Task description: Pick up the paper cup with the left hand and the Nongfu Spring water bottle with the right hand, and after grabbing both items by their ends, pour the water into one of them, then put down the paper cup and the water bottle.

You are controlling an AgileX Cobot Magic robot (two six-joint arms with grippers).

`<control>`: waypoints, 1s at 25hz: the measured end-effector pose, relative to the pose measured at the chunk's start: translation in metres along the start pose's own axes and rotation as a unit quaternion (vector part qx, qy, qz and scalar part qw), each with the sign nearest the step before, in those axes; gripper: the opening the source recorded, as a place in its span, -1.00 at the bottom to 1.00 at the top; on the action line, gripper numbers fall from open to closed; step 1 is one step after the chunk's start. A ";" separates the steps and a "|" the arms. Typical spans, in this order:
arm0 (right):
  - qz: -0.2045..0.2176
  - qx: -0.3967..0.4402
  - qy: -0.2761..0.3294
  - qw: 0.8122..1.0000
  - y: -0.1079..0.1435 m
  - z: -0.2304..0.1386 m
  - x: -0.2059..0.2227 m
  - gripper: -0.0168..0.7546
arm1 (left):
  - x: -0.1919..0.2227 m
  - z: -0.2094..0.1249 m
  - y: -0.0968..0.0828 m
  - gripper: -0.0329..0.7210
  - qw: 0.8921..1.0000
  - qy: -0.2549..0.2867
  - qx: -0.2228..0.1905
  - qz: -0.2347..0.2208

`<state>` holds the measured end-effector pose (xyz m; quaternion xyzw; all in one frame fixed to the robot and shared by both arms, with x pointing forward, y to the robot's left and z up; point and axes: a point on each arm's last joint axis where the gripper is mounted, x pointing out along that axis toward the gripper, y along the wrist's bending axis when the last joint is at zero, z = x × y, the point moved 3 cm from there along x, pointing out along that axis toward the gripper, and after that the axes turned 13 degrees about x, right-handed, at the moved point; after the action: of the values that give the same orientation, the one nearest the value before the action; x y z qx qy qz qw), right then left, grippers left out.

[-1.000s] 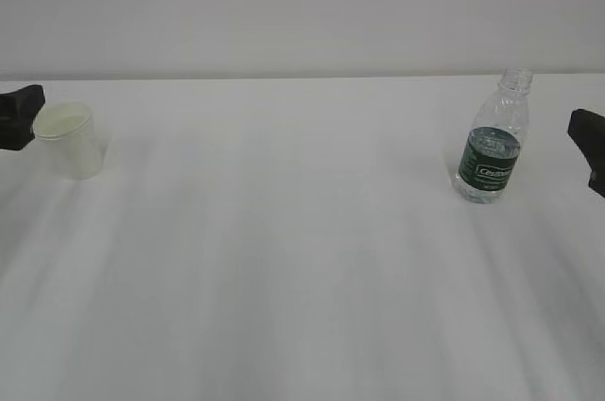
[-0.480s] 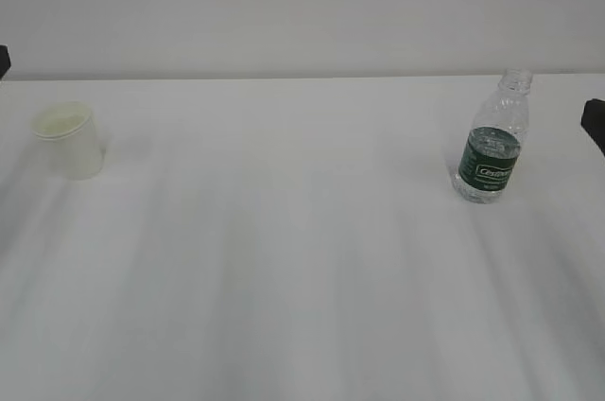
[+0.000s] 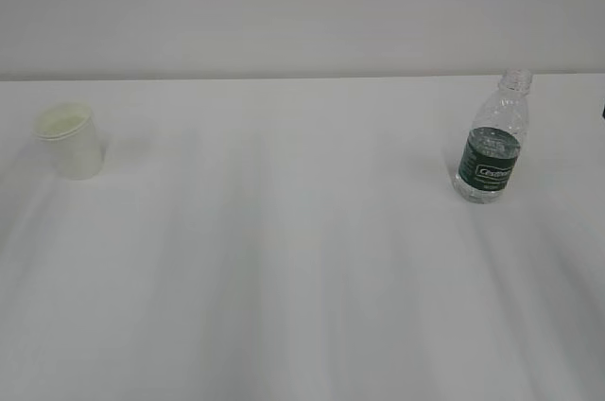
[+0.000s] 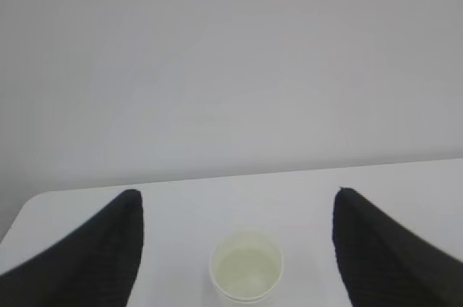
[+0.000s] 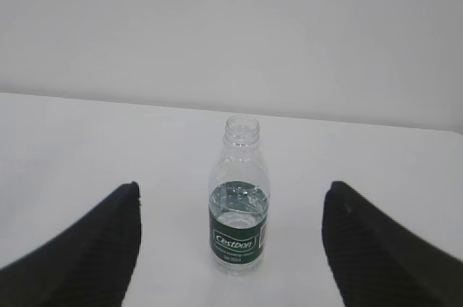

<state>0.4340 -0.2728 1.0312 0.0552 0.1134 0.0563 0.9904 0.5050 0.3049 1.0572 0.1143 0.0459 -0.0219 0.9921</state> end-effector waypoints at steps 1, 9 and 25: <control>0.000 0.000 -0.001 1.000 0.000 0.001 -0.002 0.56 | -0.004 0.002 0.001 0.64 1.000 0.001 0.001 0.002; 0.003 0.000 -0.002 1.000 0.001 0.004 -0.020 0.57 | -0.041 0.018 0.007 0.60 1.000 0.017 0.005 0.020; -0.002 -0.018 0.094 0.995 0.003 0.013 -0.053 0.57 | -0.103 0.019 0.011 0.59 0.996 0.081 -0.009 0.045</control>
<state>0.3855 -0.2773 1.0560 0.0320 0.2052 0.0616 0.9763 0.4044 0.3147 1.0883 0.1089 0.1213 0.0321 0.9861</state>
